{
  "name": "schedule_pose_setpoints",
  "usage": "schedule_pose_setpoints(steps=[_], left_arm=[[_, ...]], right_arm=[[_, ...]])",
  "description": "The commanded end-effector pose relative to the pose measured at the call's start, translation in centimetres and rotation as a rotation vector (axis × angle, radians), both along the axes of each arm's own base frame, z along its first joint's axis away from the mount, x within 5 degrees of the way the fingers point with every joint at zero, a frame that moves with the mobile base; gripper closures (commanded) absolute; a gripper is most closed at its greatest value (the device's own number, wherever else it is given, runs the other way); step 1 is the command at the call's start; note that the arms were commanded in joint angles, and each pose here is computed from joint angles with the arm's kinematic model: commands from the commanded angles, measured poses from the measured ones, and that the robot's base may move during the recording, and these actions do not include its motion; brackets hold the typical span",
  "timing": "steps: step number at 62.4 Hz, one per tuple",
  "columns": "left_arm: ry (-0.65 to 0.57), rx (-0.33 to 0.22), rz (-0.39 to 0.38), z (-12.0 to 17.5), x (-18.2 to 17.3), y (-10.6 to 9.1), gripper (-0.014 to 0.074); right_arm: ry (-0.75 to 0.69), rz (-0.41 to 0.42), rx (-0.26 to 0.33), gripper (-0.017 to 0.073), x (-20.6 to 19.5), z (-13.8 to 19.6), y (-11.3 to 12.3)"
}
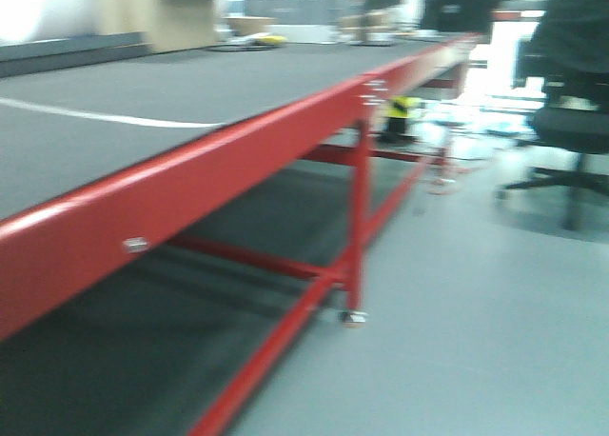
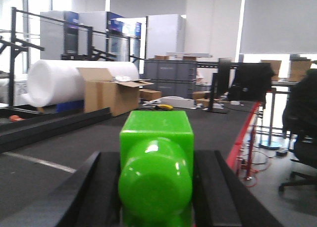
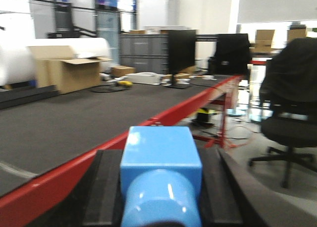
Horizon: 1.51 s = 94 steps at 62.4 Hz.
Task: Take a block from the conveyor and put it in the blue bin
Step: 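Drive the base away from the conveyor holding both blocks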
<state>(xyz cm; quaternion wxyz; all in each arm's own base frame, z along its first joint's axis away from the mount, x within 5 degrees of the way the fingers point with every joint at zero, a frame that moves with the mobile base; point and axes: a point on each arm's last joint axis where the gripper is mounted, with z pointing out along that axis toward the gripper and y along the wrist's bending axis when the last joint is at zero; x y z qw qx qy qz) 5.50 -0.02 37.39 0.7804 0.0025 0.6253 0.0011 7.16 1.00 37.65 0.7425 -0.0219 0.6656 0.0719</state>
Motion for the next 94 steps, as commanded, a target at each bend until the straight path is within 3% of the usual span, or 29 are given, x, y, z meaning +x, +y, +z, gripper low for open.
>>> schedule_pose_setpoints(steps=[1, 94], left_arm=[[-0.02, -0.002, 0.003, 0.16, -0.15, 0.02, 0.0704], [-0.02, -0.002, 0.003, 0.16, -0.15, 0.02, 0.0704]], right_arm=[[-0.025, -0.005, -0.001, 0.0713, -0.1, 0.21, -0.05], [-0.025, -0.005, -0.001, 0.0713, -0.1, 0.21, -0.05]])
